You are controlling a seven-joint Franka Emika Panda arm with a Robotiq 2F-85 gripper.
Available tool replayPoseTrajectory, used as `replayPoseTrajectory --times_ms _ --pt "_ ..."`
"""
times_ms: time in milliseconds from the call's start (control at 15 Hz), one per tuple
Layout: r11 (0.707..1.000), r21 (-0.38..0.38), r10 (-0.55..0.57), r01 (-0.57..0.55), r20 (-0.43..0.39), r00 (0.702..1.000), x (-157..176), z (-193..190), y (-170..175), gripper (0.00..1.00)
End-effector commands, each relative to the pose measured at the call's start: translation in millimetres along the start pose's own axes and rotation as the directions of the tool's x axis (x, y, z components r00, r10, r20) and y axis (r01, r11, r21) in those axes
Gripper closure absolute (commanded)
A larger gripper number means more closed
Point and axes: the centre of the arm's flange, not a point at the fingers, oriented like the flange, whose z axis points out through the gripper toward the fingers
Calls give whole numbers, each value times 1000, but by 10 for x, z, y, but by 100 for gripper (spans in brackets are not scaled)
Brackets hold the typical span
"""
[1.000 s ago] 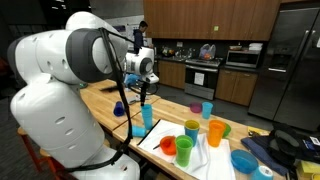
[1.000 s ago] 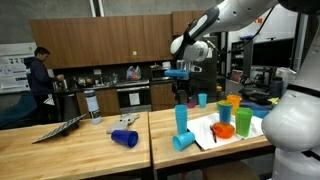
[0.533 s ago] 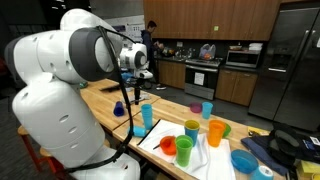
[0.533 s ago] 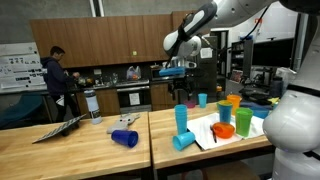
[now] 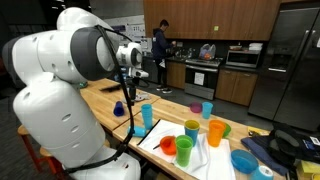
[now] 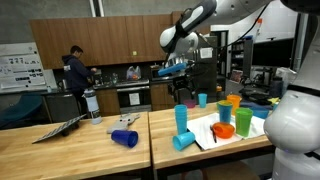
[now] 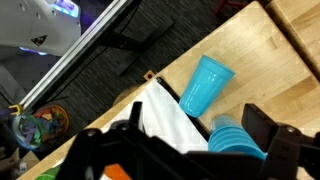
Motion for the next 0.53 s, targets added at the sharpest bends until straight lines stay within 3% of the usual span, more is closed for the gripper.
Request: replayPoseTrajectory --times_ms 0,200,467 --pt "990 -72 -129 125 -55 990 -176 57 -213 0" --pt "953 -145 -282 266 -102 954 -404 242 -474 0" --pt "887 -221 -433 405 -92 897 -577 462 -761 0"
